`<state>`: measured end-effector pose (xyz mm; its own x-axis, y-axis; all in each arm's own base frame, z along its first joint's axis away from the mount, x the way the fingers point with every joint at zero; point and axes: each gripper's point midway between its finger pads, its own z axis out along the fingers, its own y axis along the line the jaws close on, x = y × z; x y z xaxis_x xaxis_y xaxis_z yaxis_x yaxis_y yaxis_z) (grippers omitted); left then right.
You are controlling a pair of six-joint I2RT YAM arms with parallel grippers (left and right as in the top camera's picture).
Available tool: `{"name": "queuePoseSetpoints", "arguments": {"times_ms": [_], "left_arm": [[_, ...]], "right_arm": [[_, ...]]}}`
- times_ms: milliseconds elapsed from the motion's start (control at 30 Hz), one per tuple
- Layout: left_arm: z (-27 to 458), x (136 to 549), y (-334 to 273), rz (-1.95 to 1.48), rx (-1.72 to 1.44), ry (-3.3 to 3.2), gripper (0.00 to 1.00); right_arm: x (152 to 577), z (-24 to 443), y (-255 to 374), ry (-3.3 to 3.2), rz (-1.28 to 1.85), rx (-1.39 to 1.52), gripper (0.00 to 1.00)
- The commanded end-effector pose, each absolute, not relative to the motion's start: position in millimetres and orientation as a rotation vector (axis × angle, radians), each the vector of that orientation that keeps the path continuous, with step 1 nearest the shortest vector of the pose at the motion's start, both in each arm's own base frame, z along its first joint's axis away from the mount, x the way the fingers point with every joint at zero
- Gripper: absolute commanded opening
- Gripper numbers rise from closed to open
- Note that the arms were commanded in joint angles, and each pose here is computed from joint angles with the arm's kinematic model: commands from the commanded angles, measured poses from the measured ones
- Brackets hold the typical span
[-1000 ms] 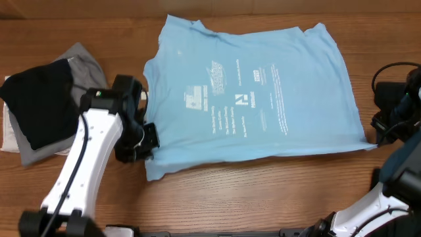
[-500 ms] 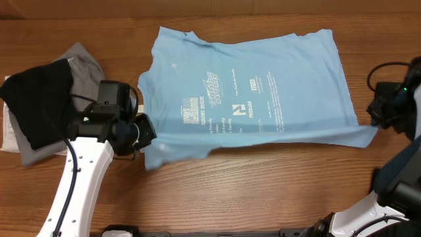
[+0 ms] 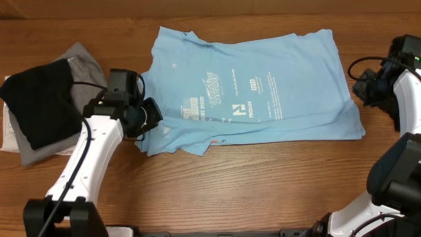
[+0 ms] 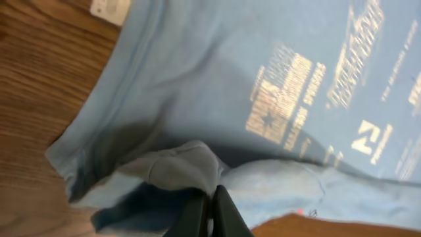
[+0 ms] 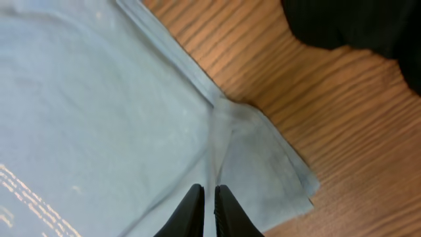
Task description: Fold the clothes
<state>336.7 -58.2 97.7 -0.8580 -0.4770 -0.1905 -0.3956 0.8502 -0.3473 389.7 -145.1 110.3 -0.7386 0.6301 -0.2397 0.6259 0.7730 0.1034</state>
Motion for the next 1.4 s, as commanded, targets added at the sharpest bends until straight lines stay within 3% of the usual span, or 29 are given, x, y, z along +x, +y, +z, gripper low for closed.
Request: {"name": "queuePoseSetpoints", "arguments": {"times_ms": [0, 133, 200, 433, 1033, 1167, 1367], "left_arm": [[85.2, 343.0, -44.8, -0.351, -0.77, 2.731, 0.04], [80.0, 353.2, -46.7, -0.374, -0.799, 2.706, 0.04], [77.0, 352.5, -49.4, -0.392, -0.807, 2.718, 0.04], [74.3, 349.1, -51.9, -0.407, -0.806, 2.74, 0.04], [73.5, 346.8, -51.9, -0.401, -0.789, 2.754, 0.04], [73.5, 346.9, -51.8, -0.401, -0.788, 2.753, 0.04], [73.5, 346.8, -51.8, -0.4, -0.788, 2.754, 0.04]], "right_arm": [[395.1, 118.2, -147.0, 2.671, 0.022, 0.959, 0.1], [395.4, 118.1, -147.2, 2.67, 0.021, 0.957, 0.11], [390.3, 116.6, -147.8, 2.688, 0.003, 0.967, 0.18], [379.7, 104.9, -150.8, 2.742, -0.05, 0.996, 0.23], [375.7, 15.7, -138.4, 2.927, 0.042, 1.113, 0.23], [376.4, 15.7, -138.0, 2.925, 0.048, 1.112, 0.41], [380.4, 16.6, -129.3, 2.921, 0.136, 1.109, 0.4]]}}
